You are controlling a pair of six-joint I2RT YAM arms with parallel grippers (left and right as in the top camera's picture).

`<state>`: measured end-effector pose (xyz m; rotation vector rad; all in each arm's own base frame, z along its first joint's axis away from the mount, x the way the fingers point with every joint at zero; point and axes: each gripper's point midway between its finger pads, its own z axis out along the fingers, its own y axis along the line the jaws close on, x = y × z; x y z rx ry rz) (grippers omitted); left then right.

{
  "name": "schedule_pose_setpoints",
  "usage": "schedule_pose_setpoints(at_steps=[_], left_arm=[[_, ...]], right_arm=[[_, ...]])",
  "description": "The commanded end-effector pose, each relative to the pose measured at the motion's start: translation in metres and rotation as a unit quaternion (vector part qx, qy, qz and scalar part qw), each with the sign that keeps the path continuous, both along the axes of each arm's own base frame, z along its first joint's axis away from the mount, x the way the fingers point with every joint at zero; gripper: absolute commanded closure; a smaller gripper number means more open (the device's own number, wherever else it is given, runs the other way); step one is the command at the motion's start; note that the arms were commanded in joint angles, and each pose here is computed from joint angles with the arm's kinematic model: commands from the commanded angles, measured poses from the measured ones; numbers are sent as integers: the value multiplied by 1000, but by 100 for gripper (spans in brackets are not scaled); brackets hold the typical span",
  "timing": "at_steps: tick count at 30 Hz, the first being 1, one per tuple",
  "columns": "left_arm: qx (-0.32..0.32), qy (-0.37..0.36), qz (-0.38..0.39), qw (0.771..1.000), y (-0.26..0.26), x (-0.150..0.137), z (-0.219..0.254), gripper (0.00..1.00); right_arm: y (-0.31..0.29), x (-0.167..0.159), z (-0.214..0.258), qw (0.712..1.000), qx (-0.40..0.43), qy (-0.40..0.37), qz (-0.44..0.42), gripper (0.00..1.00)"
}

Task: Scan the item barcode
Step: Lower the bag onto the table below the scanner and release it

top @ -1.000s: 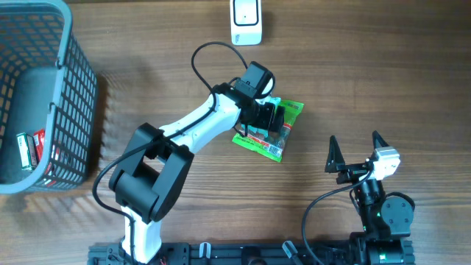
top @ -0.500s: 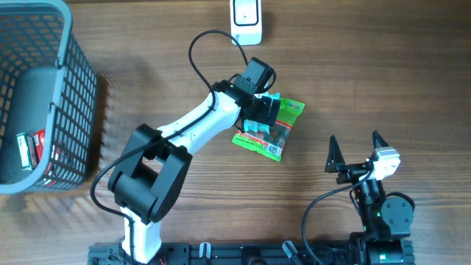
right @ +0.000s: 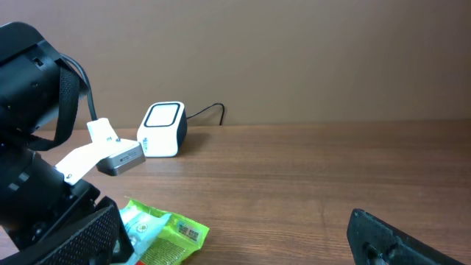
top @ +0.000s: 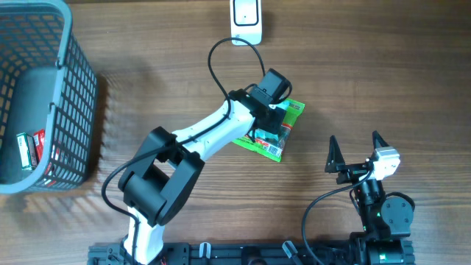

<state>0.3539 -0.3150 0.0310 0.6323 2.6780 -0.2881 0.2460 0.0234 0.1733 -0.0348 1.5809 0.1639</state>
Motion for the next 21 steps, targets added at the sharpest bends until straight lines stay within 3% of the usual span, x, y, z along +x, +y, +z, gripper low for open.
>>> schedule_pose_setpoints(at_steps=[1,5,9,11,13,17,19,21], left_arm=[[20,-38,10,999,3,12,13,59],[0,-53,6,999,-2,11,37,60],[1,-48,0,999,-5,6,34,34],[-5,-36,-5,999,-7,2,30,7],[-5,-32,-7,999,-8,0,27,0],[15,-90,25,996,5,24,57,1],[-2,-106,38,994,8,33,82,11],[-39,-100,32,994,3,32,99,34]], right_arm=[[0,0,1,1000,-1,-3,-1,0],[0,0,1,1000,-2,-3,-1,0],[0,0,1,1000,-2,-3,-1,0],[0,0,1,1000,-1,-3,-1,0],[0,0,1,1000,-1,-3,-1,0],[0,0,1,1000,-1,-3,-1,0],[0,0,1,1000,-1,-3,-1,1],[0,0,1,1000,-1,-3,-1,0]])
